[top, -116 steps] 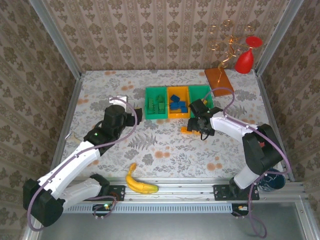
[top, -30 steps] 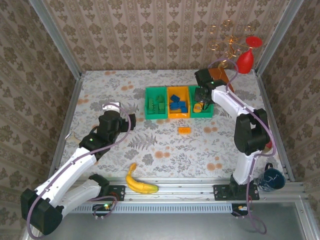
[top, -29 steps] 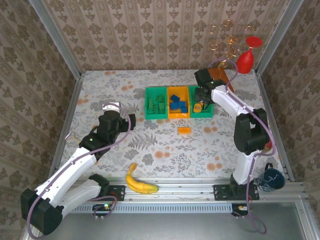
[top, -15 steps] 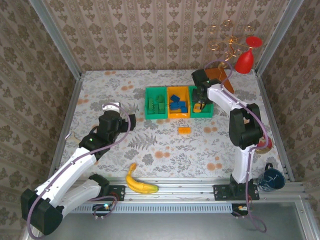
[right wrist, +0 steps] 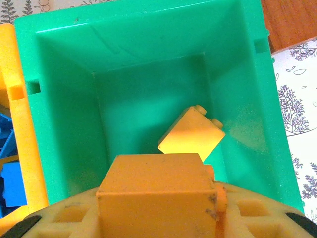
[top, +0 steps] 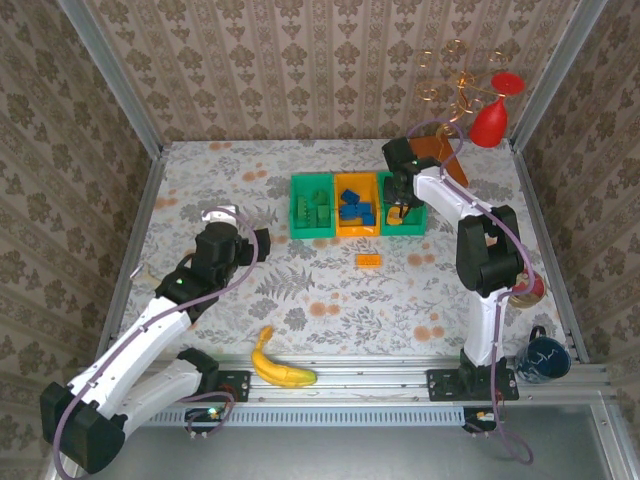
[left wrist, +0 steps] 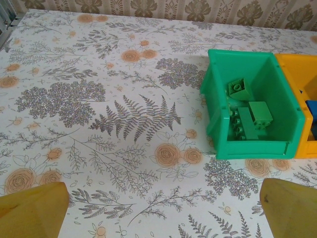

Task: Sort the legos into containers by color
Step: Place the lego in the container, then pick up the lego from the center of the table.

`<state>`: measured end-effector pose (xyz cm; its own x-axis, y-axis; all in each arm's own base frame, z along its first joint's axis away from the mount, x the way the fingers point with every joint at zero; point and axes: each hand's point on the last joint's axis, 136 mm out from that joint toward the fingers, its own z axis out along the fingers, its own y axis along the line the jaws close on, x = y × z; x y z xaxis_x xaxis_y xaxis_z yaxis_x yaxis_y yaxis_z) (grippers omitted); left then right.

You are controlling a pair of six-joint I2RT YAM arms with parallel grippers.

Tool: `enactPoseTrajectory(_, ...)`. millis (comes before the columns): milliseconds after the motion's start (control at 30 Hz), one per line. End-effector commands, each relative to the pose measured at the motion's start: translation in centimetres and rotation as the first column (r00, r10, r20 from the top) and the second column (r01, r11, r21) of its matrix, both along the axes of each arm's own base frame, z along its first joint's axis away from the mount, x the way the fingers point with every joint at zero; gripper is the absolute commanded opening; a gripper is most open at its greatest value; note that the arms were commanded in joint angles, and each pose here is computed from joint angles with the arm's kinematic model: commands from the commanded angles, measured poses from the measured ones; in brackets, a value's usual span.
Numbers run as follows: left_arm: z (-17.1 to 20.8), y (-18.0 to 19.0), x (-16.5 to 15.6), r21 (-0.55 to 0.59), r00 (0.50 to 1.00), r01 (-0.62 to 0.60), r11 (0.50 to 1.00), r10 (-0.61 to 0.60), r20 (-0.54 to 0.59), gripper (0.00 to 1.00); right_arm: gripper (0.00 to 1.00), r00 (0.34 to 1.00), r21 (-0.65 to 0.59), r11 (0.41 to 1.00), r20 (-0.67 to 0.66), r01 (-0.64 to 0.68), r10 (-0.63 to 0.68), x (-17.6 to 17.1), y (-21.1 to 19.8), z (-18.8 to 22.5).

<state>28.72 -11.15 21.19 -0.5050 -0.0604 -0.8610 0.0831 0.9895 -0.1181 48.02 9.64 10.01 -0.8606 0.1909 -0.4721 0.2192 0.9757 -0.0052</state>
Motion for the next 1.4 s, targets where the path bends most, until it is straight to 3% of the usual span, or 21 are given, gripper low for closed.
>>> enactPoseTrajectory(0,0.0,0.4,-0.2,-0.012,1.0,-0.014,1.0,0.014,-0.003,1.0,0.43,1.0,-0.014,1.0,0.022,0.001,-0.001,1.0,-0.2,0.6)
enactPoseTrajectory(267,0.2,0.3,-0.1,-0.004,1.0,-0.006,1.0,0.006,0.002,1.0,0.64,0.999,-0.046,0.999,0.036,0.009,-0.008,1.2,-0.8,2.3)
enactPoseTrajectory(500,0.5,0.3,0.0,-0.001,1.0,0.0,1.0,0.0,0.001,1.0,0.66,0.997,-0.037,0.999,0.07,0.031,-0.028,-0.3,-1.2,4.9)
enactPoseTrajectory(833,0.7,0.7,-0.1,-0.016,1.0,-0.017,1.0,0.017,0.012,1.0,0.75,0.992,-0.005,0.998,0.109,0.068,-0.067,-7.0,-0.7,7.2)
enactPoseTrajectory(1367,-0.7,1.6,-0.4,-0.047,0.999,-0.054,0.997,0.054,0.006,1.0,0.99,0.998,0.019,0.998,0.037,-0.054,0.053,-16.3,6.3,2.8)
